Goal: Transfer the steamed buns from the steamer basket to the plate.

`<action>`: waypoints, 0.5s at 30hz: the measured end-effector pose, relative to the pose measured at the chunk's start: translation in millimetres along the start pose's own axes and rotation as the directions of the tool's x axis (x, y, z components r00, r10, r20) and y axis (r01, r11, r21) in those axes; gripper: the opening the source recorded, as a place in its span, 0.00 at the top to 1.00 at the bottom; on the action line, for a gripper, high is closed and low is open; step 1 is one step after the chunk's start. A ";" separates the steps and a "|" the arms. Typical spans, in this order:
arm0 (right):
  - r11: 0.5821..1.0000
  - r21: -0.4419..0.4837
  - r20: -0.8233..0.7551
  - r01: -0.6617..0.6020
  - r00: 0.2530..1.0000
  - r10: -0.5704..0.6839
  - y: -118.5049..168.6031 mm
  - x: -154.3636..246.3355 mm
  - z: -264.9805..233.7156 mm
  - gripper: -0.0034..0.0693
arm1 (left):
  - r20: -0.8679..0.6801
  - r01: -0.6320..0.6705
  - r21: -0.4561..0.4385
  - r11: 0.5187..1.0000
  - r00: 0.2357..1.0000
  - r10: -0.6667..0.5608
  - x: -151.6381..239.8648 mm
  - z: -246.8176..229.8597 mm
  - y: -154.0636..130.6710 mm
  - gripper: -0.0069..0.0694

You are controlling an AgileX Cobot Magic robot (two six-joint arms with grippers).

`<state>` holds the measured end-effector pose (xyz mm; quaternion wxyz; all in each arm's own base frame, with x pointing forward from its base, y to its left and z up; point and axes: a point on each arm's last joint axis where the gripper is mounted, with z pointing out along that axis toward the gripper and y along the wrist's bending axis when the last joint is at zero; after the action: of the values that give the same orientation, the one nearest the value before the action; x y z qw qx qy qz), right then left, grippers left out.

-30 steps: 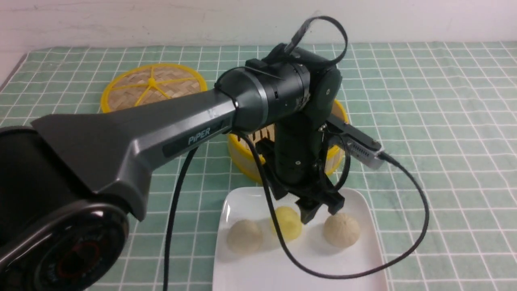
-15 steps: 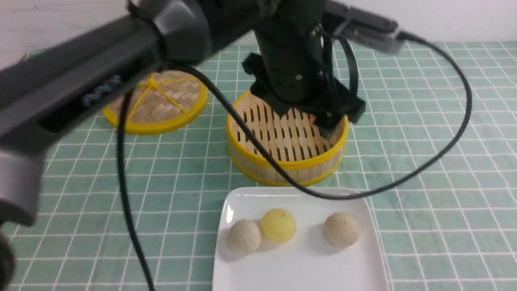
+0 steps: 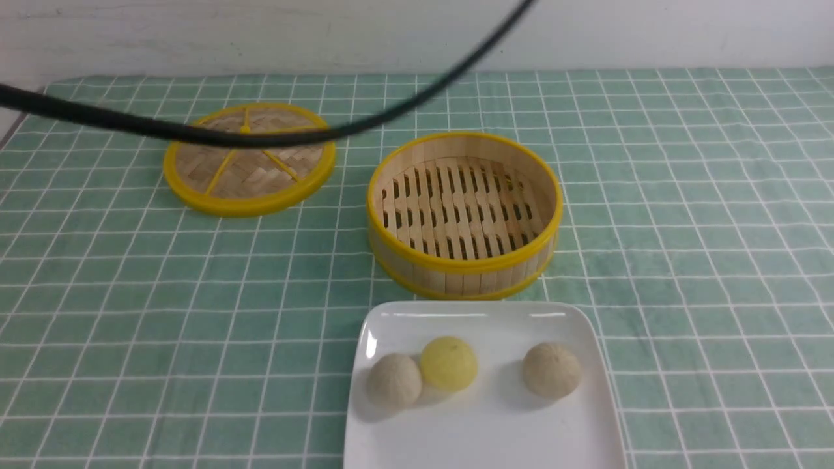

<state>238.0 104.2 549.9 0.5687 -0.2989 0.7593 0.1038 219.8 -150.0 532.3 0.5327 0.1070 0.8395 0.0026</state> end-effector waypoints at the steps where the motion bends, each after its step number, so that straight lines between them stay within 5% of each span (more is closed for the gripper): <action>1: 1.000 0.009 0.009 -0.004 1.000 0.004 -0.8 -0.8 -0.4 0.29 | 0.023 0.010 -0.016 1.000 1.000 -0.010 -1.8 -7.0 6.4 0.22; 8: 0.995 0.099 0.109 -0.001 0.994 -0.010 -2.6 -11.2 -32.8 0.29 | 0.161 0.047 -0.034 0.998 0.986 -0.041 -5.9 -67.9 51.3 0.25; 15: 0.986 0.168 0.219 0.015 0.974 -0.052 6.0 -18.1 -98.1 0.29 | 0.264 -0.082 0.029 0.996 0.962 0.071 4.4 -128.9 87.7 0.30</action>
<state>159.2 66.3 598.1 0.6746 -0.2502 0.6915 0.0637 118.1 -49.5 594.5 0.6367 0.1493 0.7565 -0.0079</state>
